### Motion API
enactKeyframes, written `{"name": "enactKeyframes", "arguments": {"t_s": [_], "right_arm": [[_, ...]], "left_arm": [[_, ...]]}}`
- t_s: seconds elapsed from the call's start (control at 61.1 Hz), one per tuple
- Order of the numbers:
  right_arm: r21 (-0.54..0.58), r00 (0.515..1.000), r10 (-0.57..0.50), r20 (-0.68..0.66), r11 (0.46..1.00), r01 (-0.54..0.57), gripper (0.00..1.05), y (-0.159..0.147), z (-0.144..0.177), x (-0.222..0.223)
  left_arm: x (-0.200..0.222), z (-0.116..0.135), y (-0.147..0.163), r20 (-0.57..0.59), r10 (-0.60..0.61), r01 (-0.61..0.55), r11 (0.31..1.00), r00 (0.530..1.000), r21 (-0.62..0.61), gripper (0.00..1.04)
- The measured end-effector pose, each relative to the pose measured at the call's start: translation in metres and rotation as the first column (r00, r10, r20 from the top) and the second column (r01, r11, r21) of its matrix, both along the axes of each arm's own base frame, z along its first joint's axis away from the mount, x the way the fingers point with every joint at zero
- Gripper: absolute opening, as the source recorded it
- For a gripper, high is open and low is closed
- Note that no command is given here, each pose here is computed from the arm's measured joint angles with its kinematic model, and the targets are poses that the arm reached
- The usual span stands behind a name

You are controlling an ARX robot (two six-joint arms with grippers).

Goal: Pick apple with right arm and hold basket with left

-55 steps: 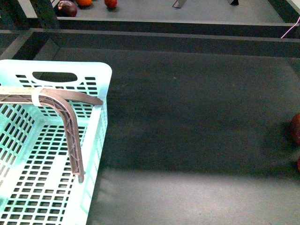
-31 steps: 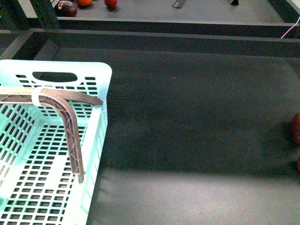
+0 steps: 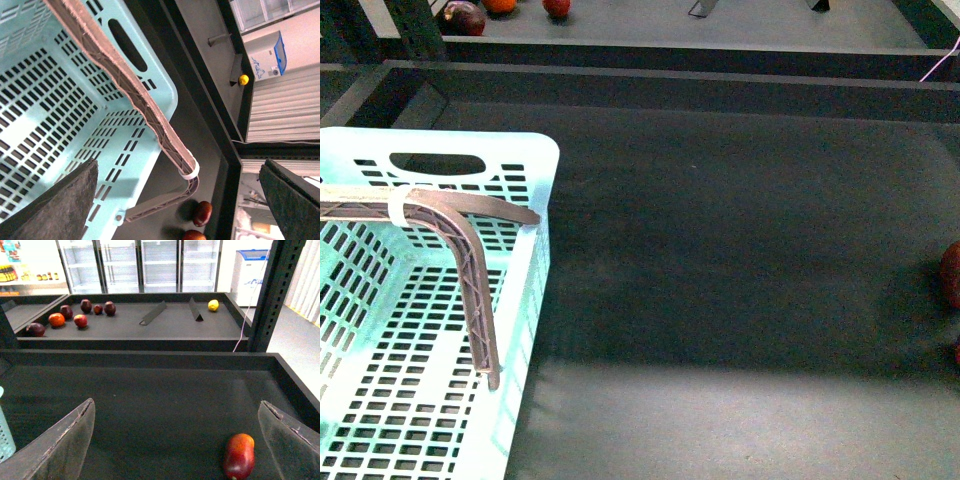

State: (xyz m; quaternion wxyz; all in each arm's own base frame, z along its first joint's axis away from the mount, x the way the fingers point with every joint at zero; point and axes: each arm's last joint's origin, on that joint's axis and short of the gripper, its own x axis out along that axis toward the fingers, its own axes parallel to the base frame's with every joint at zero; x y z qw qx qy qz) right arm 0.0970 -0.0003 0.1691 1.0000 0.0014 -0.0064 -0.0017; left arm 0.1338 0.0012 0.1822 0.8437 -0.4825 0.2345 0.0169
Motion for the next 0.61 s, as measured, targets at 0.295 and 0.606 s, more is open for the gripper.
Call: {"name": "enactKeyframes", "arguments": {"t_s": [0.295, 0.606], "right_arm": [[0.000, 1.000, 0.000, 0.000, 1.000, 0.000, 0.96, 0.000, 0.000, 0.000], [0.000, 1.000, 0.000, 0.000, 1.000, 0.000, 0.96, 0.000, 0.000, 0.000]], "left_arm": [[0.052, -0.011, 0.005, -0.132, 0.089, -0.114, 0.974, 0.987, -0.197, 0.98], [0.105, -0.044, 0.015, -0.290, 0.152, -0.216, 0.955, 0.945, -0.203, 0.98]]}}
